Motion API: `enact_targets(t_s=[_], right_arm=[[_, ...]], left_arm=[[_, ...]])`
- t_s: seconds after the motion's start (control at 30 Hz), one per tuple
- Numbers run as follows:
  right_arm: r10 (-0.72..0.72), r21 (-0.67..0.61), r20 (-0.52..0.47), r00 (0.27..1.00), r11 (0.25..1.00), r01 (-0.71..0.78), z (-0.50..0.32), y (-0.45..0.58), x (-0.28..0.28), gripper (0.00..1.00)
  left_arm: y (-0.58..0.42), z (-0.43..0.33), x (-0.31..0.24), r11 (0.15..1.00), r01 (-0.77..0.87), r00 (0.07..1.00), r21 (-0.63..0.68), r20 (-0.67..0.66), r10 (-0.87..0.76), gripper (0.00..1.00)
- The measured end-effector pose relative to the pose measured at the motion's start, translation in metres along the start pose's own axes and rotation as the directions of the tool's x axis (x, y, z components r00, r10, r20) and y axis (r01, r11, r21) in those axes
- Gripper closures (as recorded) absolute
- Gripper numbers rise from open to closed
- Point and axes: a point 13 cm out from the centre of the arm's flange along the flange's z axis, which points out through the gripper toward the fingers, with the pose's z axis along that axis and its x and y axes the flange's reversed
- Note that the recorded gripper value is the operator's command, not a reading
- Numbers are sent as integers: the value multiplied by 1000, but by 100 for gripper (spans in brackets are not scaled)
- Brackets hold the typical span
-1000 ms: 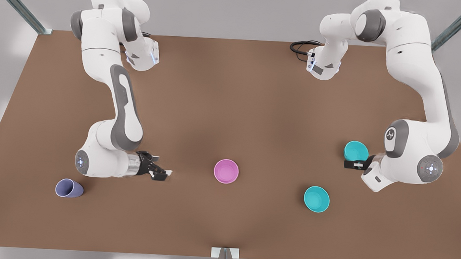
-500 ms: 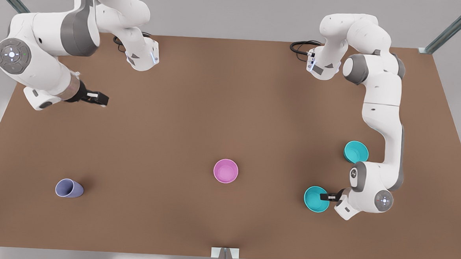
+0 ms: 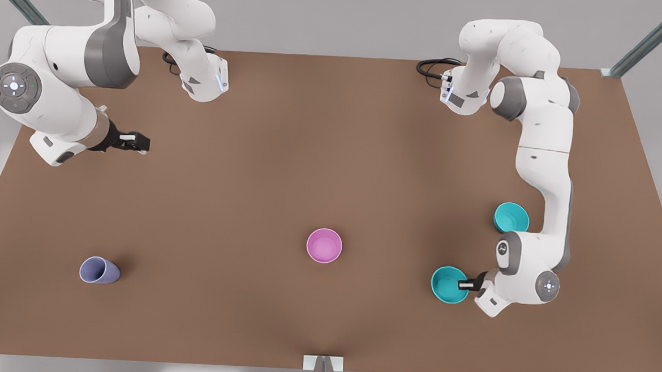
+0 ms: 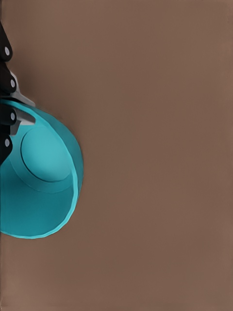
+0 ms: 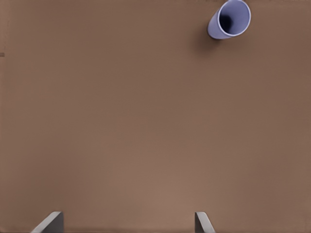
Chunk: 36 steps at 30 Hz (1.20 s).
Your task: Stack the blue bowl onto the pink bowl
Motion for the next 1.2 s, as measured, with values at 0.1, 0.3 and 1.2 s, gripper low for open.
enact_targets(t_s=[0.1,0.3,1.2], right_arm=[[-18,-1,-5,1000,1000,18,2,0,0,0],[-47,-2,-11,999,999,47,4,-1,-1,0],[-105,-10,-40,994,994,105,17,0,0,0]], left_arm=[[-64,-14,10,999,-33,999,15,-2,33,79],[-254,-10,73,991,-130,991,7,-29,130,79],[-381,69,149,964,267,963,2,-41,-267,79]])
